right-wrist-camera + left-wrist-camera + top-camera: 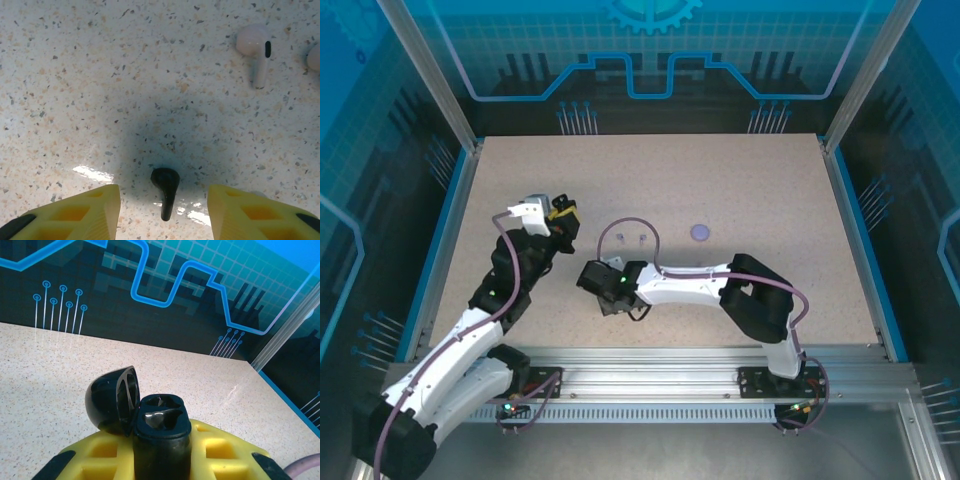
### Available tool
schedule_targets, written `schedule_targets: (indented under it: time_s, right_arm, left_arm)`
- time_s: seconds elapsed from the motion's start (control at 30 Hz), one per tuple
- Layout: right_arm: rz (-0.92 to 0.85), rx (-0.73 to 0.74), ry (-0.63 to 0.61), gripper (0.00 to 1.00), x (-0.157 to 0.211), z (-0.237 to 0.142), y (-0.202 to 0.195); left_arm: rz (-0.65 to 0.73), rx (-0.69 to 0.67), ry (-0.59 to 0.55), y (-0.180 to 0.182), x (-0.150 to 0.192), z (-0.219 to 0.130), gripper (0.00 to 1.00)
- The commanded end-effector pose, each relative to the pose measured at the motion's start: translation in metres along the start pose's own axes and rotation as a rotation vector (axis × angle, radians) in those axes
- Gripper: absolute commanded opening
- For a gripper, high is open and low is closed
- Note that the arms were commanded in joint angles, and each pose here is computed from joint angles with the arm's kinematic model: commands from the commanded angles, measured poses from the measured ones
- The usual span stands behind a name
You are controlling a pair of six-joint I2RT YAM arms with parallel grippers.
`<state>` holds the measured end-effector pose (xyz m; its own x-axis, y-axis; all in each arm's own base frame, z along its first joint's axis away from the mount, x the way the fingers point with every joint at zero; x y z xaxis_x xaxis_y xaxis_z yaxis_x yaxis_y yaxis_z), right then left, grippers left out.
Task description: Insert wireless bluetooth earbuds into charging case
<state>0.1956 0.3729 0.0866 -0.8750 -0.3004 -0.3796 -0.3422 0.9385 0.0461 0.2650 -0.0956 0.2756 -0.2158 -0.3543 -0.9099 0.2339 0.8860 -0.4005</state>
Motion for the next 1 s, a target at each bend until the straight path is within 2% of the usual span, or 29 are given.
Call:
schedule_targets:
  time_s: [0.0, 0.27, 0.97]
  right_arm:
    - [0.031, 0.009, 0.019, 0.48, -0.001, 0.01, -0.002]
    - [0.035, 0.018, 0.037, 0.42, -0.001, 0.02, 0.002]
    - [0.059, 0.073, 0.055, 0.35, 0.003, 0.026, 0.0]
  left_arm:
    - [0.01, 0.017, -0.051, -0.008, -0.018, -0.005, 0.0]
    - [0.015, 0.017, -0.054, -0.008, -0.019, -0.005, 0.0]
    - [0.017, 0.024, -0.051, -0.008, -0.016, -0.005, 0.0]
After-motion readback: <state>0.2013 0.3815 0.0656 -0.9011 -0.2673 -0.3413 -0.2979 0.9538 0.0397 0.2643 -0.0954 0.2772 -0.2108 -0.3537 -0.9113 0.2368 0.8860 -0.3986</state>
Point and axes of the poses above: each hand's point on the last joint's axis, 136 mm out from that joint toward the fingers, its own z axis out along the fingers, its own y axis along the line the jaws close on, x = y × z, the point moved 5 cm from there along -z, back along the fingers, and after that the axes turned 1 degree about -z, right-handed, at the moved point
